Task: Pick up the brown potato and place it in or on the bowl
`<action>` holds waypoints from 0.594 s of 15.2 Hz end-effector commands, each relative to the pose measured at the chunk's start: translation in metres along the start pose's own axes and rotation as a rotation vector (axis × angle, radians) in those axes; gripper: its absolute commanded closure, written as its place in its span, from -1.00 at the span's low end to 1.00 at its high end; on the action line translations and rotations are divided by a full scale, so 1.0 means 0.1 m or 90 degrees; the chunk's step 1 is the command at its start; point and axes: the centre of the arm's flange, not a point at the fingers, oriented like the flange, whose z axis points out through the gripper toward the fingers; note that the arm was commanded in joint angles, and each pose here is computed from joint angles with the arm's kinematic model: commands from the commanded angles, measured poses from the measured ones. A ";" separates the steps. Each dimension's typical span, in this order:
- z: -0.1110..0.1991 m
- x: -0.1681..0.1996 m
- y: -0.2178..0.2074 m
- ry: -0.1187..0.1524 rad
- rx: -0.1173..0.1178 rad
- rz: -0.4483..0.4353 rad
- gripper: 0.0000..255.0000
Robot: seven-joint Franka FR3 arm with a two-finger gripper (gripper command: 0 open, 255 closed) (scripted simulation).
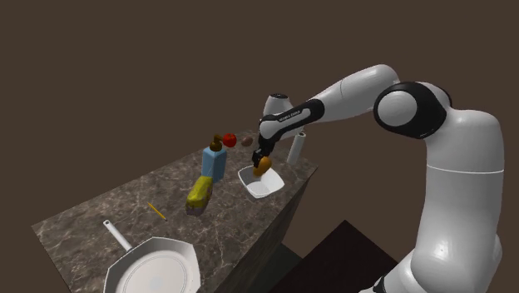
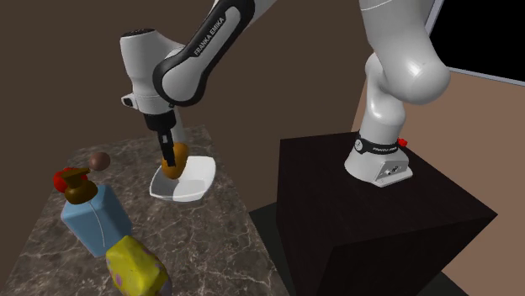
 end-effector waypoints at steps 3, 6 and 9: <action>0.21 -0.01 -0.01 0.000 0.000 0.000 1.00; 0.39 -0.02 -0.02 0.000 0.000 0.000 1.00; 0.39 -0.02 -0.02 0.000 0.000 0.000 1.00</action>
